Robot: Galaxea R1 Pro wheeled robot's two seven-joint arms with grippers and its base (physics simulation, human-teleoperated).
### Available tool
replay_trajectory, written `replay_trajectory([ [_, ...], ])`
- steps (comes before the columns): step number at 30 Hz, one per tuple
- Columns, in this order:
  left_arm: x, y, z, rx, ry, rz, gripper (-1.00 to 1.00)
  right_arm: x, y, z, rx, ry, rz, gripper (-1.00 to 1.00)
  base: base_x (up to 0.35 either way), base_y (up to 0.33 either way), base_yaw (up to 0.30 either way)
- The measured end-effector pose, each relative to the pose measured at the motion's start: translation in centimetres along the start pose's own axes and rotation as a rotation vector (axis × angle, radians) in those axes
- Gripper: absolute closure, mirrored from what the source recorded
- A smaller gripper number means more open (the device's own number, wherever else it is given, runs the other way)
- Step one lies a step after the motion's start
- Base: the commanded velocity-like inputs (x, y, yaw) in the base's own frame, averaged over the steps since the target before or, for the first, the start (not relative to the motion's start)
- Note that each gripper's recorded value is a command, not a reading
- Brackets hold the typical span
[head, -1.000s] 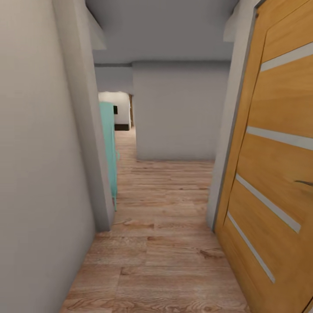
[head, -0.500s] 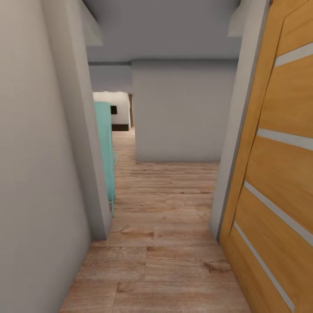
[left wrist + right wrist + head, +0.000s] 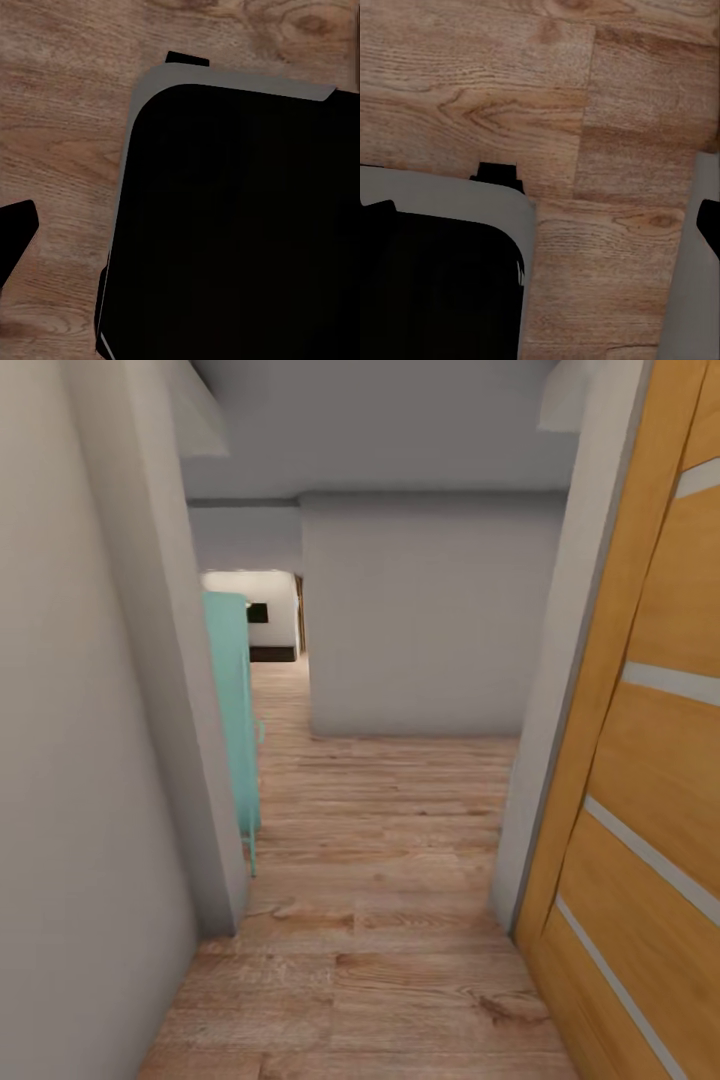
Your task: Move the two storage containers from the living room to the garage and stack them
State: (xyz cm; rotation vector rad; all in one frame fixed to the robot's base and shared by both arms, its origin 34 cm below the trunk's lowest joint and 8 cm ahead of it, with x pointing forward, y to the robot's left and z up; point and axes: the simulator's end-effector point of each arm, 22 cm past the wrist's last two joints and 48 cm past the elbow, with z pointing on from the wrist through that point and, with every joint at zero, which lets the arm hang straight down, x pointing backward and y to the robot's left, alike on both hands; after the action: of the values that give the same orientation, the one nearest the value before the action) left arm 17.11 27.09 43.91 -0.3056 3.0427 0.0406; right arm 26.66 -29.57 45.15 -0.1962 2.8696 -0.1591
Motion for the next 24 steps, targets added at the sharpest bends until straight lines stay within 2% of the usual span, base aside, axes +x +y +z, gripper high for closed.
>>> replay_trajectory([
  [19, -0.03, 0.0, 0.0, 0.0, -0.002, 0.0, -1.0, 0.01, 0.0, 0.0, 0.0, 0.001, 0.0, -1.0, 0.323, 0.0, 0.0],
  [24, -0.03, 0.0, 0.0, 0.0, -0.002, 0.0, -1.0, -0.03, 0.04, 0.0, -0.002, -0.001, -0.019, -1.0, 0.323, 0.0, 0.0],
])
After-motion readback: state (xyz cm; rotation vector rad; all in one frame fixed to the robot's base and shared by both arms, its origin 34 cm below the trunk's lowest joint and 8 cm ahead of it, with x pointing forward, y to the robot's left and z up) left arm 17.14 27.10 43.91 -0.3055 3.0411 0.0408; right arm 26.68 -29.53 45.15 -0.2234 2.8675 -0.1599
